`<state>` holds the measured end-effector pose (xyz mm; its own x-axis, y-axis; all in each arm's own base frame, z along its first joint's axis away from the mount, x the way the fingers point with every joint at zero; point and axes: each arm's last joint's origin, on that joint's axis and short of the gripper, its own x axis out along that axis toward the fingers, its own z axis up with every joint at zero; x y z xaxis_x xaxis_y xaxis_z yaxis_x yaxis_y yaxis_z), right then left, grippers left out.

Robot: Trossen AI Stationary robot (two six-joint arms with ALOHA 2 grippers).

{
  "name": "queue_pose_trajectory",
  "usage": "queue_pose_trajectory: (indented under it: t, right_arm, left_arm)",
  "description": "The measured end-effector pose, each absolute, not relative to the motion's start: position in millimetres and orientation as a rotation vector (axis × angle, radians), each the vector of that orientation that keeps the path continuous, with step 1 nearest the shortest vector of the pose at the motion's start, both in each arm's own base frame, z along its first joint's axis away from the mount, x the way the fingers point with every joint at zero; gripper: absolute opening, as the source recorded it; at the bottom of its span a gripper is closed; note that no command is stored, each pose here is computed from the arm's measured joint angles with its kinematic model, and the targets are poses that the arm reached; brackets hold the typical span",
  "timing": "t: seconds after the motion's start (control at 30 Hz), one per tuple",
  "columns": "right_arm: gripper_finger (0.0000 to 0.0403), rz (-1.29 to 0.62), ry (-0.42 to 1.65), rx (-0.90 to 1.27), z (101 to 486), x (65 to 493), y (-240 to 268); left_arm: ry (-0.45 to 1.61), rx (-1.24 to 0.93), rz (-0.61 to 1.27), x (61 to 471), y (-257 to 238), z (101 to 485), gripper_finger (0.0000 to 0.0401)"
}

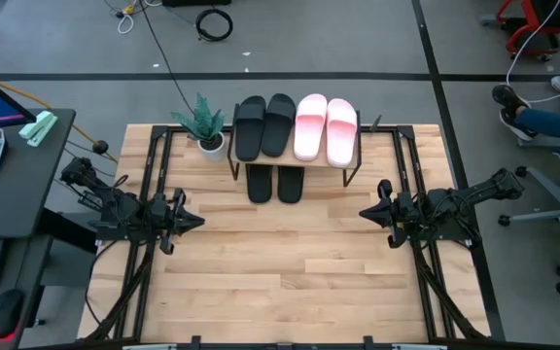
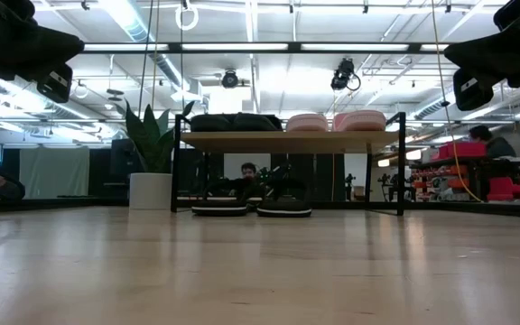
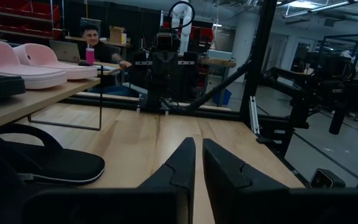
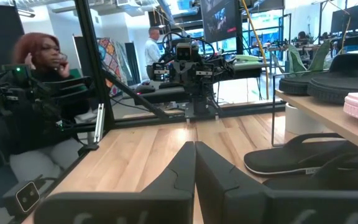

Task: Pick and place slides into the shelf
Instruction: Return to Home Position

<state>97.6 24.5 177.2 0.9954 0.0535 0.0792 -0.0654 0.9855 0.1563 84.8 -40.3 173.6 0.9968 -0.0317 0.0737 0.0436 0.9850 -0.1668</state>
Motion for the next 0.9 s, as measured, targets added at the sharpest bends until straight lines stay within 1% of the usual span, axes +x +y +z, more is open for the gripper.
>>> queue_pose_trajectory:
  t: [0.17,0.53,0.9]
  right_arm:
    - [0.0013,0.060,-0.074,0.159,177.0,97.6,24.6]
    - [0.0013,0.059,-0.074,0.159,176.9,97.6,24.5]
    - [0.0013,0.060,-0.074,0.159,176.9,97.6,24.6]
  left_arm:
    - [-0.071,-0.169,-0.038,84.8,-40.3,173.6,0.0038]
    - [-0.071,-0.169,-0.037,84.8,-40.3,173.6,0.0025]
    - [-0.071,-0.169,-0.038,84.8,-40.3,173.6,0.0038]
